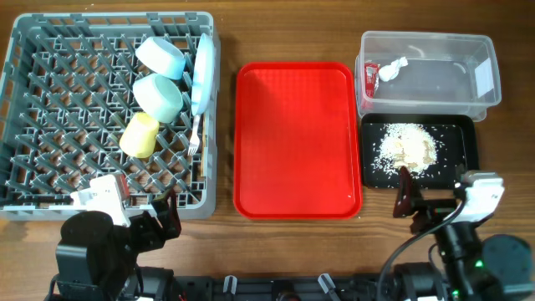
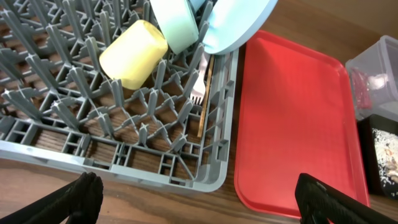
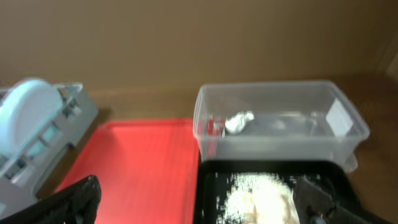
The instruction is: Sort waste into correct bins and load items into the dishwasher rack
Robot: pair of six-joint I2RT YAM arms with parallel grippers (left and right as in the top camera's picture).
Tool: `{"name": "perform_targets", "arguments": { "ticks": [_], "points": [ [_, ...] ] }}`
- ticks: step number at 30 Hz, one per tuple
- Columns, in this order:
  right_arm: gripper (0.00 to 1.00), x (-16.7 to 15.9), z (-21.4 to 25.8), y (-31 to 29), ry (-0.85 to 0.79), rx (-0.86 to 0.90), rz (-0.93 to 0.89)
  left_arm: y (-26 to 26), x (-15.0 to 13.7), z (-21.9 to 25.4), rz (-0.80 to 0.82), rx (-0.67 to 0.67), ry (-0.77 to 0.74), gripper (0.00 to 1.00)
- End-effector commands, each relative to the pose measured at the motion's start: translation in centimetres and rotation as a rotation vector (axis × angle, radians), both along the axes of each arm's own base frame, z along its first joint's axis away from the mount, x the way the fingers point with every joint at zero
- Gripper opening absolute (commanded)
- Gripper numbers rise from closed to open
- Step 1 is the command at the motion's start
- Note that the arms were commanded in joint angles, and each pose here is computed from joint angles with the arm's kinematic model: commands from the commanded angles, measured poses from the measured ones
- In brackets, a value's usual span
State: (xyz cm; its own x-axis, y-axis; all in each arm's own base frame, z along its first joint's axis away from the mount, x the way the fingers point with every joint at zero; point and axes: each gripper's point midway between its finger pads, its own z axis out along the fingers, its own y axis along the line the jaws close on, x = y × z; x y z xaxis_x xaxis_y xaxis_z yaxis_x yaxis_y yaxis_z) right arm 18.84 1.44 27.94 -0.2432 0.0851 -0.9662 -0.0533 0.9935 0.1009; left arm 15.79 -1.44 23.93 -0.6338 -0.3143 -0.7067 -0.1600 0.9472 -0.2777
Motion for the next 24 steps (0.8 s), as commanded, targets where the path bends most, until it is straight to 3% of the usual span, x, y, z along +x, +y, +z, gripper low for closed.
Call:
{"name": "perform_targets", "arguments": {
  "ticks": [1, 6, 12, 24],
  "points": [
    [1.00, 0.9, -1.4, 0.3, -0.124, 0.005, 0.016, 0.2, 0.0, -0.1, -0.002, 0.018, -0.003, 1.00],
    [1.00, 2.5, -0.9, 0.5, -0.326, 0.015, 0.021, 0.2, 0.0, -0.1, -0.002, 0.018, -0.003, 1.00],
    [1.00, 4.2, -2.6, 0.7, -0.427, 0.021, 0.028, 0.2, 0.0, -0.1, -0.002, 0.018, -0.003, 1.00],
    [1.00, 5.6, -7.8, 0.9, -0.348, 0.002, 0.030, 0.2, 0.0, -0.1, -0.002, 0.018, -0.003, 1.00]
  ]
}}
